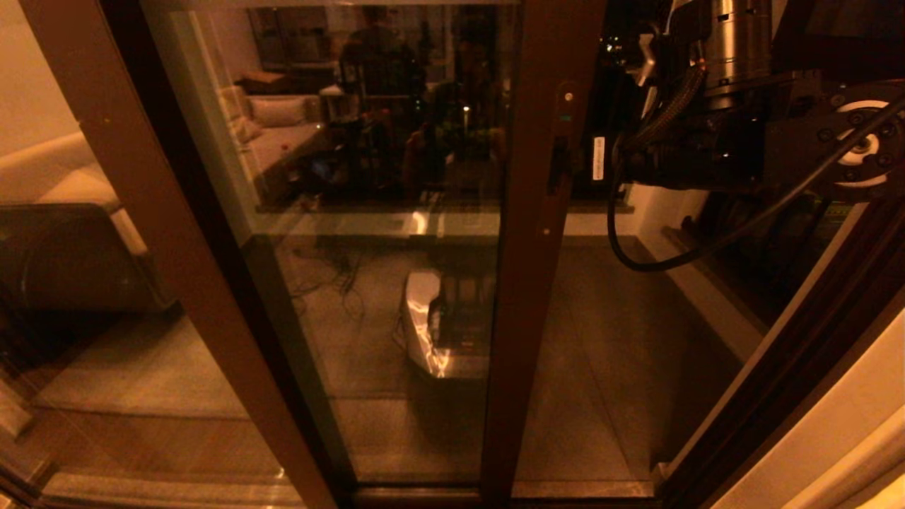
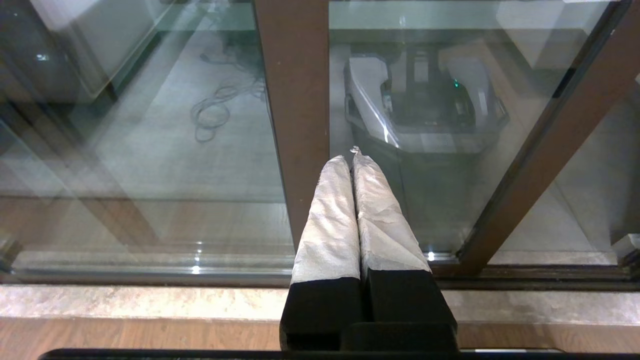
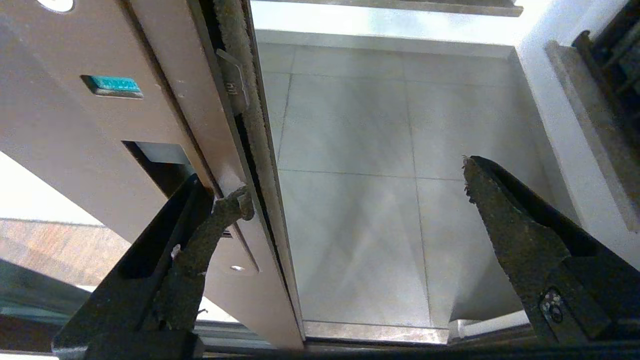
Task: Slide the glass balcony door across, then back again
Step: Close the slid door
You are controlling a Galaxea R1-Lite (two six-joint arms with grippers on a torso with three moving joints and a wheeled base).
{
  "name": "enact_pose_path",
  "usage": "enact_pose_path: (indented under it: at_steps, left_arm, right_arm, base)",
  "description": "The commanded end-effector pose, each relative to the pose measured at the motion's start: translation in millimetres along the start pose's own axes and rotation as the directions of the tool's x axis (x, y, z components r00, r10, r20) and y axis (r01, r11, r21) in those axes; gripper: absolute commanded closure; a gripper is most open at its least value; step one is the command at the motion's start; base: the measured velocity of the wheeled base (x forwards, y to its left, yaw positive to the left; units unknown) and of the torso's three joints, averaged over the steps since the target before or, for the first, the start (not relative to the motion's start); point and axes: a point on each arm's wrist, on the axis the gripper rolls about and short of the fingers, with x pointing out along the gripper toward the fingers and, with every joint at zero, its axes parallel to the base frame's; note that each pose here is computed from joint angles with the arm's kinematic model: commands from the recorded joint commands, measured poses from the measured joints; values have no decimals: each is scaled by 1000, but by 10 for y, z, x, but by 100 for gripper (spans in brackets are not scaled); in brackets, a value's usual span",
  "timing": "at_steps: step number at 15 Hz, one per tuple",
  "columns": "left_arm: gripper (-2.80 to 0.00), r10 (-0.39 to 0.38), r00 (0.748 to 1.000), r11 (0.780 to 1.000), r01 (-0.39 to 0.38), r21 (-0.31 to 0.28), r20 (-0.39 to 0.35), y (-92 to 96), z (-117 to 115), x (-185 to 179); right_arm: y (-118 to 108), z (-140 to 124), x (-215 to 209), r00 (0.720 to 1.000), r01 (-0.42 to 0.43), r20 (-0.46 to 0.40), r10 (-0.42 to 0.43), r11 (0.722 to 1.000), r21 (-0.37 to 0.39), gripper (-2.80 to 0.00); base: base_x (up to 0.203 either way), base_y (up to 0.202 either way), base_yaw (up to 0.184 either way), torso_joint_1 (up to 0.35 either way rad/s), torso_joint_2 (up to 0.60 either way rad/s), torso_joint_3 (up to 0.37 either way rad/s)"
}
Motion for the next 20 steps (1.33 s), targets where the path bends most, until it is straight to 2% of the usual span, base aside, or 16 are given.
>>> enact_pose_path:
  at_steps: [1,12,20]
  left_arm:
    - [0,0,1000,1000,0,0,-1,0,-1,0]
    - [0,0,1000,1000,0,0,-1,0,-1,0]
    - [0,0,1000,1000,0,0,1,0,-1,-1]
  right_arm:
    - [-9,-5,-6,1000,2,-6,-2,1000,-3,-280]
    - [-150,11,-40,999,33,-4,-33,999,-5,-280]
    - [-169,18,-90,1000,31,-3,-31,999,-4,-280]
  base:
    - [0,0,0,0,0,0]
    - [0,0,0,0,0,0]
    - [0,0,0,0,0,0]
